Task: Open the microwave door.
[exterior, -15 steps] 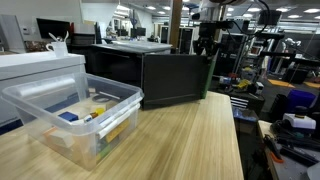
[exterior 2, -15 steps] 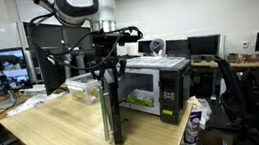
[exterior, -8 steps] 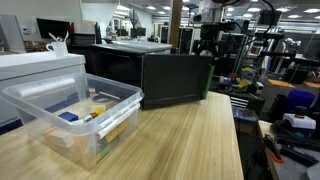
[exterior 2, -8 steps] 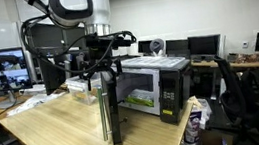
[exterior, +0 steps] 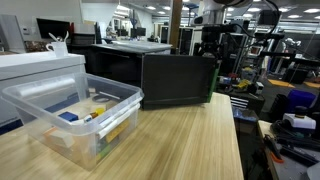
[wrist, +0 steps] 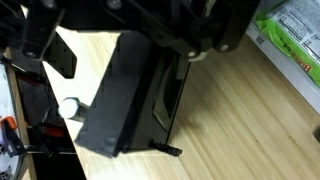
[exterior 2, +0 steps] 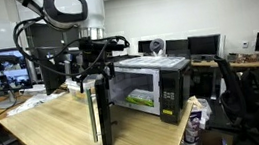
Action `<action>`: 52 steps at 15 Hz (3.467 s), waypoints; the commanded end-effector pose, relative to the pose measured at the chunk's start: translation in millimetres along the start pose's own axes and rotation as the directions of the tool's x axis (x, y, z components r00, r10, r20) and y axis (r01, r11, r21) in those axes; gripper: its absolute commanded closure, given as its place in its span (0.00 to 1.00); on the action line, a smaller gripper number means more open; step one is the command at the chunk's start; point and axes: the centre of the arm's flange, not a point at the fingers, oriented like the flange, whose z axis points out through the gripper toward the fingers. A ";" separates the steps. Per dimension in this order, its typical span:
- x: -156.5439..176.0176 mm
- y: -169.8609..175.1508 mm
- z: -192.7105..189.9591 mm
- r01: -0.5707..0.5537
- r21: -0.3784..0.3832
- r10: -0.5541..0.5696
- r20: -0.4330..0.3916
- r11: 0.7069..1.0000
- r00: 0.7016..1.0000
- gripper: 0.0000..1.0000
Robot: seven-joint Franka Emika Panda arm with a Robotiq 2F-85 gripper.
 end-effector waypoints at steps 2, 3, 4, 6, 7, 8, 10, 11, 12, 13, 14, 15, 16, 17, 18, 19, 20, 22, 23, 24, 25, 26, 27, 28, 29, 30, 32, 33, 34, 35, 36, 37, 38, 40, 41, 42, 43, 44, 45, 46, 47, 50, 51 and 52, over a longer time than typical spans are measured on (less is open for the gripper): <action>7.6 -21.8 -2.7 0.045 0.005 -0.045 -0.008 0.999 0.999 0.00; 10.2 -22.0 -9.5 0.035 -0.015 -0.035 -0.020 0.999 0.999 0.00; 12.2 -23.8 -17.7 0.018 -0.028 -0.019 -0.026 0.999 0.999 0.00; 16.2 -30.4 -42.3 -0.035 -0.068 0.032 -0.044 0.997 0.999 0.00; 17.1 -34.9 -54.7 -0.049 -0.073 0.045 -0.053 0.996 0.998 0.00; 17.4 -38.2 -63.5 -0.062 -0.083 0.057 -0.059 0.995 0.997 0.00; 17.9 -43.3 -73.7 -0.093 -0.093 0.088 -0.055 0.991 0.995 0.00; 18.1 -47.8 -79.3 -0.110 -0.072 0.107 -0.045 0.991 0.993 0.00; 18.5 -51.6 -82.1 -0.118 -0.073 0.114 -0.053 0.990 0.992 0.00; 19.0 -53.4 -82.8 -0.124 -0.077 0.119 -0.063 0.989 0.991 0.00; 18.8 -53.5 -84.9 -0.133 -0.076 0.128 -0.066 0.988 0.990 0.00; 18.7 -51.8 -86.3 -0.142 -0.083 0.137 -0.067 0.986 0.988 0.00; 19.5 -49.3 -85.7 -0.153 -0.088 0.147 -0.070 0.984 0.987 0.00; 19.4 -48.8 -84.0 -0.158 -0.084 0.153 -0.068 0.984 0.986 0.00; 18.9 -47.5 -80.6 -0.165 -0.079 0.160 -0.062 0.983 0.985 0.00; 17.6 -45.5 -76.4 -0.173 -0.078 0.169 -0.060 0.982 0.984 0.00; 15.4 -43.2 -71.3 -0.182 -0.065 0.179 -0.055 0.981 0.982 0.00; 11.2 -38.4 -61.6 -0.190 -0.049 0.187 -0.051 0.981 0.981 0.00; 9.1 -36.3 -57.5 -0.189 -0.034 0.187 -0.051 0.981 0.981 0.00; 7.9 -35.3 -54.3 -0.190 -0.029 0.188 -0.050 0.981 0.981 0.00; 6.6 -34.5 -51.7 -0.189 -0.018 0.188 -0.048 0.982 0.981 0.00; 5.6 -34.0 -50.2 -0.186 -0.015 0.185 -0.049 0.982 0.982 0.00; 4.5 -33.4 -49.1 -0.185 -0.011 0.184 -0.048 0.983 0.982 0.00; 3.8 -32.8 -48.3 -0.183 -0.010 0.183 -0.050 0.983 0.982 0.00; 2.9 -31.8 -47.7 -0.182 -0.008 0.181 -0.050 0.983 0.982 0.00; 2.8 -29.7 -48.0 -0.180 -0.016 0.179 -0.053 0.983 0.982 0.00; 3.1 -26.1 -50.9 -0.181 -0.027 0.179 -0.060 0.983 0.982 0.00; 3.1 -25.2 -52.0 -0.180 -0.032 0.178 -0.062 0.983 0.982 0.00; 3.1 -24.4 -53.3 -0.178 -0.038 0.175 -0.065 0.983 0.982 0.00; 3.5 -22.6 -55.2 -0.177 -0.047 0.173 -0.069 0.983 0.982 0.00; 3.6 -21.0 -57.3 -0.179 -0.053 0.175 -0.071 0.982 0.982 0.00; 3.1 -19.6 -58.4 -0.182 -0.058 0.177 -0.070 0.982 0.982 0.00; 2.5 -18.9 -58.5 -0.186 -0.059 0.182 -0.068 0.981 0.981 0.00; 0.8 -17.5 -56.1 -0.184 -0.058 0.181 -0.063 0.981 0.982 0.00; 0.1 -14.9 -54.1 -0.186 -0.061 0.183 -0.059 0.981 0.981 0.00; -0.4 -13.2 -52.9 -0.187 -0.061 0.183 -0.057 0.980 0.981 0.00; -1.0 -10.7 -50.7 -0.189 -0.064 0.185 -0.056 0.980 0.981 0.00; -1.4 -7.5 -47.8 -0.186 -0.065 0.183 -0.054 0.980 0.982 0.00; -1.5 -5.0 -45.6 -0.186 -0.068 0.182 -0.054 0.980 0.982 0.00; -1.3 -3.2 -44.3 -0.180 -0.069 0.177 -0.054 0.981 0.983 0.00; -0.9 -1.0 -42.9 -0.178 -0.072 0.175 -0.053 0.981 0.983 0.00; 2.5 1.1 -39.4 -0.183 -0.075 0.179 -0.051 0.980 0.983 0.00; 4.7 -0.6 -38.2 -0.181 -0.071 0.177 -0.053 0.981 0.983 0.00; 7.0 -2.8 -37.7 -0.177 -0.065 0.174 -0.054 0.982 0.983 0.00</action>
